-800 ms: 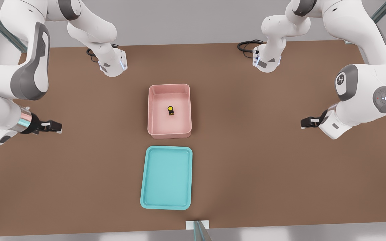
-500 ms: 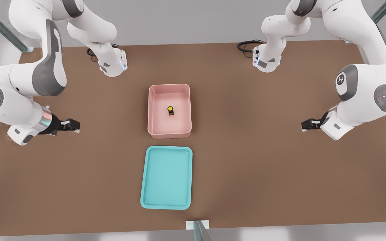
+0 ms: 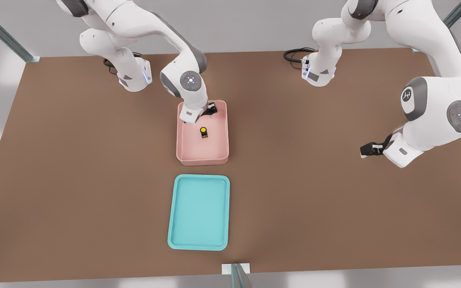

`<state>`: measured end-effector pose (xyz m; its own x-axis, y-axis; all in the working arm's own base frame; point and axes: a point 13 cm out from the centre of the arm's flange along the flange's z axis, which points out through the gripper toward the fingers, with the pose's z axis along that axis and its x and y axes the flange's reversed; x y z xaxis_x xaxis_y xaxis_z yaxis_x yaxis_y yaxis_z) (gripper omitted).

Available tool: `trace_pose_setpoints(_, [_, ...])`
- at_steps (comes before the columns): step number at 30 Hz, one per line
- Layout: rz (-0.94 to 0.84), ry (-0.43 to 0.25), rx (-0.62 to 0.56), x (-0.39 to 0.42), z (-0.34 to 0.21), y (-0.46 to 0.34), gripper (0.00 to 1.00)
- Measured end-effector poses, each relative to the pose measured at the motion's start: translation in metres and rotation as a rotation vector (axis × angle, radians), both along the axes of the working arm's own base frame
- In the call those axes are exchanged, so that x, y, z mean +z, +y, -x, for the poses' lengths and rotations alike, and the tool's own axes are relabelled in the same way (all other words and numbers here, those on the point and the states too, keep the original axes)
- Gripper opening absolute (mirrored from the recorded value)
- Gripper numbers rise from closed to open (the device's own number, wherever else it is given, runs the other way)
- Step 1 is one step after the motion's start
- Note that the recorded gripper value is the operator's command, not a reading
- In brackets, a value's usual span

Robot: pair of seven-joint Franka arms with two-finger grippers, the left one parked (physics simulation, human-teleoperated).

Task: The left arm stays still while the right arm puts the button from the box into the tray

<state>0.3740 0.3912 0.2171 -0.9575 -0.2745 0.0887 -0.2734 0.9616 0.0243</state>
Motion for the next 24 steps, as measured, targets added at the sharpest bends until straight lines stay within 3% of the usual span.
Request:
trace_pose_setpoints(8, [-0.097, -0.083, -0.260, -0.047, -0.028, 0.020, 0.99])
trace_pose_setpoints(14, [-0.087, -0.149, -0.303, -0.081, -0.032, 0.023, 0.99])
trace_pose_setpoints(24, [-0.076, -0.163, -0.398, -0.100, -0.004, 0.025, 0.99])
